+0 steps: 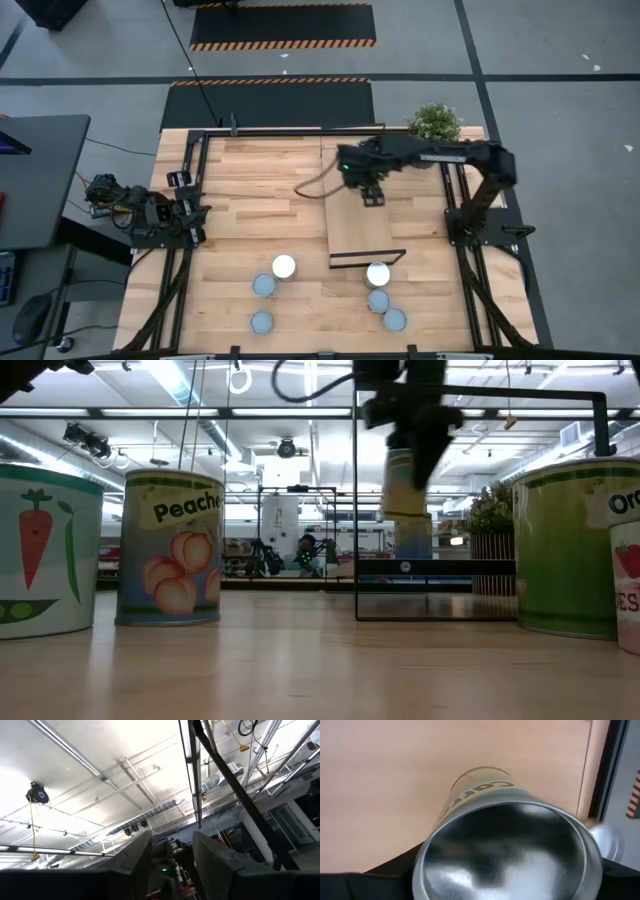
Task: Pick and place cans onto a shelf
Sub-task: Put the canned carrots on the shelf
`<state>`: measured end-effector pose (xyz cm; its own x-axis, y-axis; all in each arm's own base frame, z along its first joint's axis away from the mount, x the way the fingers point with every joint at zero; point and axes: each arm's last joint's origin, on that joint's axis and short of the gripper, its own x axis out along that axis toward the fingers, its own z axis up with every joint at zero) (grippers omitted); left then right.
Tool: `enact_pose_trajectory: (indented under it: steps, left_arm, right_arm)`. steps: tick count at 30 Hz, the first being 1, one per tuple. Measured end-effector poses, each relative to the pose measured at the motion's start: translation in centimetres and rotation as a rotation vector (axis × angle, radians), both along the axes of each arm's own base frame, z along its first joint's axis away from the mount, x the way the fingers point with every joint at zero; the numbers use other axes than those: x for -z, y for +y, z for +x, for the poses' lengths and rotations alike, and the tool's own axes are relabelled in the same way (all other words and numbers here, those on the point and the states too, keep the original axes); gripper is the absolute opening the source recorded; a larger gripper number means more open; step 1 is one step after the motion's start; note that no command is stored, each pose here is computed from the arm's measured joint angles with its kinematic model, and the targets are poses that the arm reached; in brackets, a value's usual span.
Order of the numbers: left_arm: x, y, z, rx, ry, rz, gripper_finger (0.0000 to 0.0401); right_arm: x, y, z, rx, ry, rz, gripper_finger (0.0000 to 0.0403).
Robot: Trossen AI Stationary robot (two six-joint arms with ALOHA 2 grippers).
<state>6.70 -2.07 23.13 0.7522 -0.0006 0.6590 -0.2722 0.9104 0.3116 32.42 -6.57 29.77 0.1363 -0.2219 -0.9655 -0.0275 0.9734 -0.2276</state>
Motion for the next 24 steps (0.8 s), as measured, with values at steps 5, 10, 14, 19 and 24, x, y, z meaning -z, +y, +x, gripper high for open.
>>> enact_pose_trajectory:
  steps: [5,10,14,19,24]
  left_arm:
    - [0.0,0.0,0.0,0.003,0.000,-0.006,0.0149]
    - [0.0,0.0,0.0,0.014,0.000,-0.020,0.0149]
    - [0.0,0.0,0.0,0.016,0.001,-0.022,0.0149]
    - [0.0,0.0,0.0,0.016,0.000,-0.023,0.0149]
    - [0.0,0.0,0.0,0.016,0.000,-0.023,0.0149]
  right_arm:
    - [0.2,-2.1,3.4,-0.041,-0.031,0.011,0.0319]
    - [1.8,-4.9,6.1,-0.065,-0.020,0.049,0.0319]
    - [3.5,-7.4,7.2,-0.036,0.010,0.083,0.0319]
    - [5.3,-9.0,7.9,-0.013,0.050,0.097,0.0319]
    - [5.5,-9.6,7.7,-0.003,0.062,0.105,0.0319]
